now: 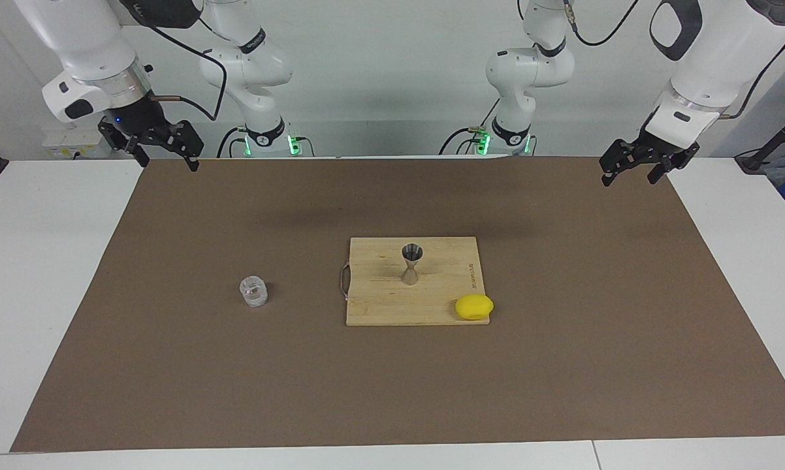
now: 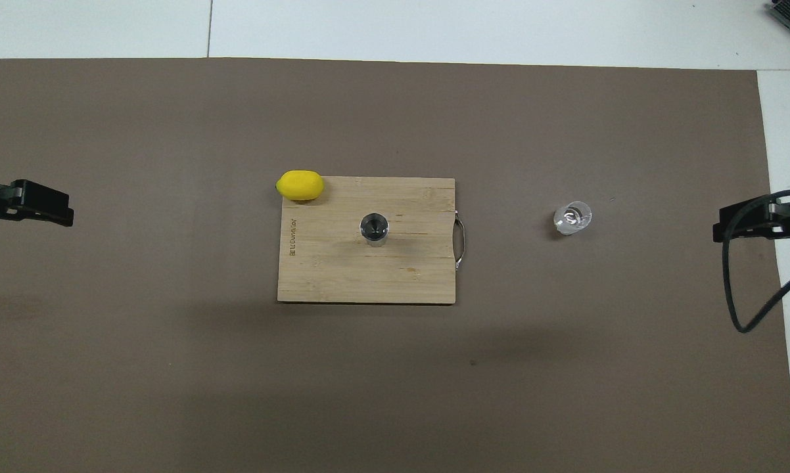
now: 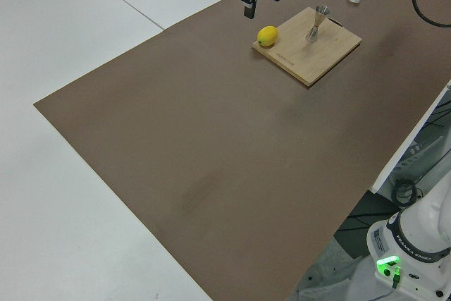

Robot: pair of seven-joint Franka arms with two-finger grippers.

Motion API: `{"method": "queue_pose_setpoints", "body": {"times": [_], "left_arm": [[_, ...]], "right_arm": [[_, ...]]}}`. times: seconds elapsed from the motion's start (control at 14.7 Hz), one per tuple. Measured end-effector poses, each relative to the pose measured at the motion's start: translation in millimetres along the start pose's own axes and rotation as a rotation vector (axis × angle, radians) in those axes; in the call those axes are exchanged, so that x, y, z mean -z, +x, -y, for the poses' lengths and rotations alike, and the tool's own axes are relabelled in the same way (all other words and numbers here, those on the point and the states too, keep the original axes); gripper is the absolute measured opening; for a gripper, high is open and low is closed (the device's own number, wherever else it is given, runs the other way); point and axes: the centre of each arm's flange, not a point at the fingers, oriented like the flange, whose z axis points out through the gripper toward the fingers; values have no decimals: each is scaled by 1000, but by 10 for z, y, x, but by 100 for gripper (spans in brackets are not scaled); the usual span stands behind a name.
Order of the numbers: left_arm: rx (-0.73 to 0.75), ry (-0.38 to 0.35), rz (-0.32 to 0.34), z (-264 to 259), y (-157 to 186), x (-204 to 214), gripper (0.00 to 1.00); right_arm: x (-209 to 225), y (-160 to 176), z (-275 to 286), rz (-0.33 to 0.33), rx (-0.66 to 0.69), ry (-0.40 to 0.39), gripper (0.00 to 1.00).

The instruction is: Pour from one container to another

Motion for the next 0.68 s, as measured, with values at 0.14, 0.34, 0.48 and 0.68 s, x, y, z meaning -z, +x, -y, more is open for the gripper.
{"method": "queue_pose_setpoints", "body": {"times": [0.14,0.34,0.48,0.68], "left_arm": [[0,0,0,0,0,0,100],[0,0,0,0,0,0,100],[0,0,0,0,0,0,100],[0,0,0,0,0,0,100]], "right_arm": [[3,6,-17,-5,29,-21,100],[2,11,-20,-9,44,-26,100],[-3,11,-11,-8,45,-21,100],[-3,10,-2,-7,44,-13,100]]}}
